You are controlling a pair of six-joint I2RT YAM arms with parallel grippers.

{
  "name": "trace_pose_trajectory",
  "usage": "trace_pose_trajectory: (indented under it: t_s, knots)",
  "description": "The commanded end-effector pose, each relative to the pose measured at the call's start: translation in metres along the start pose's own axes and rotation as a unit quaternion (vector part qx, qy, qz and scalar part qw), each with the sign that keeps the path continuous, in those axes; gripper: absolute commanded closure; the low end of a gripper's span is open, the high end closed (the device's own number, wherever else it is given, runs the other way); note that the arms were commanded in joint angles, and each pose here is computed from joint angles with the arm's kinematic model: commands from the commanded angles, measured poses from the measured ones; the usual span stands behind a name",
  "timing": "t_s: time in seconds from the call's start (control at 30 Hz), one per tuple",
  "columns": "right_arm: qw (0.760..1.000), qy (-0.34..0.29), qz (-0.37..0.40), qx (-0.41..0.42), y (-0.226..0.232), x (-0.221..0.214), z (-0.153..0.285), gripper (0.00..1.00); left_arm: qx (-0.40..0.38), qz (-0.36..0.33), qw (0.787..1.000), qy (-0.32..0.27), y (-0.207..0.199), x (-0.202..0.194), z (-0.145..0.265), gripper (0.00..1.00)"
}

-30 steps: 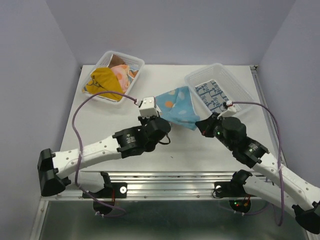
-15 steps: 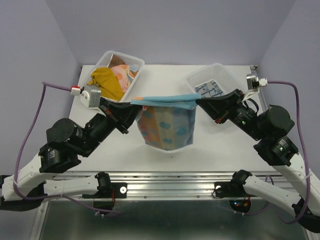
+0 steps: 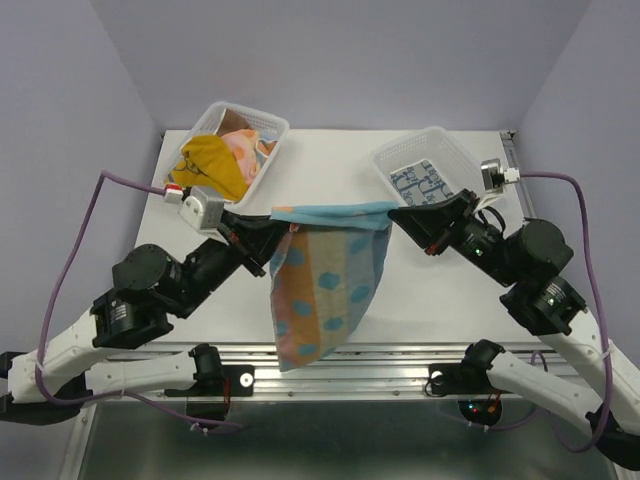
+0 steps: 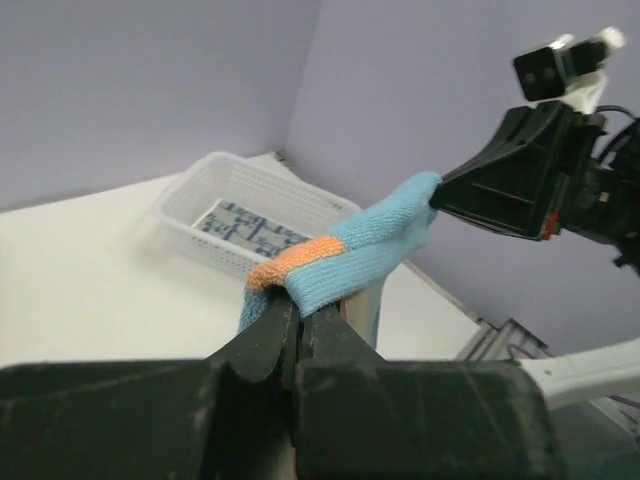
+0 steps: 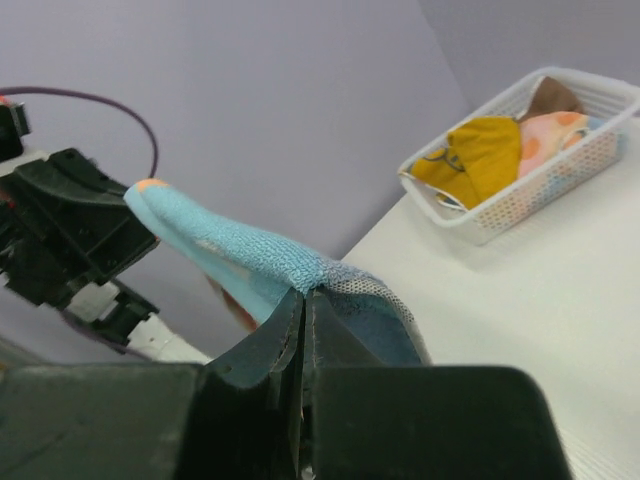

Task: Fold and stack the towels
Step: Flatten out the crumpled towel, then fold the towel

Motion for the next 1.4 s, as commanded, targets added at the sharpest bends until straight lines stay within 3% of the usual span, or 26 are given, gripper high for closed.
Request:
trace_pose_trajectory:
  t_s: [0.0, 0.13, 0.17, 0.2, 0.37, 0.73, 0.9, 1.07, 1.37]
  knots:
    - [0.994, -0.066, 0.018, -0.089, -0.032, 0.002, -0.015, 0.99, 0.134, -0.026, 0.99, -0.015, 0.02, -0.016, -0.02, 1.0]
    - [0.979, -0.09, 0.038, -0.177, -0.071, -0.008, -0.039, 0.99, 0.201, -0.077, 0.976, 0.031, 0.042, -0.053, -0.061, 1.0]
    - [0.974, -0.102, 0.044, -0.195, -0.077, -0.008, -0.042, 0.99, 0.174, -0.081, 0.98, 0.043, 0.049, -0.057, -0.071, 1.0]
    - [0.971, -0.109, 0.055, -0.207, -0.083, -0.007, -0.047, 0.99, 0.209, -0.082, 0.973, 0.043, 0.08, -0.056, -0.078, 1.0]
    - [0.945, -0.117, 0.1, -0.289, -0.125, -0.011, -0.081, 0.99, 0.219, -0.106, 0.966, 0.089, 0.145, -0.084, -0.122, 1.0]
    - [0.949, -0.086, 0.092, -0.288, -0.223, 0.008, -0.143, 0.99, 0.235, -0.166, 0.946, 0.151, 0.227, -0.111, -0.181, 1.0]
    - [0.949, -0.074, 0.093, -0.291, -0.252, 0.013, -0.16, 0.99, 0.232, -0.18, 0.941, 0.17, 0.249, -0.132, -0.194, 1.0]
    - [0.95, -0.031, 0.066, -0.305, -0.282, 0.001, -0.167, 0.99, 0.251, -0.193, 0.922, 0.223, 0.269, -0.162, -0.198, 1.0]
    - [0.949, 0.062, 0.009, -0.309, -0.289, -0.034, -0.149, 0.99, 0.192, -0.181, 0.926, 0.271, 0.253, -0.191, -0.168, 1.0]
Point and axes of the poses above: each gripper's point midway between its finger pads, its own z axis back along the fingers, its own y axis along the line the jaws close on, x = y × z, the point moved 9 cm from there along z, back along the fingers, and after that the axes turned 8 degrees about -z, right-handed, at the moved point
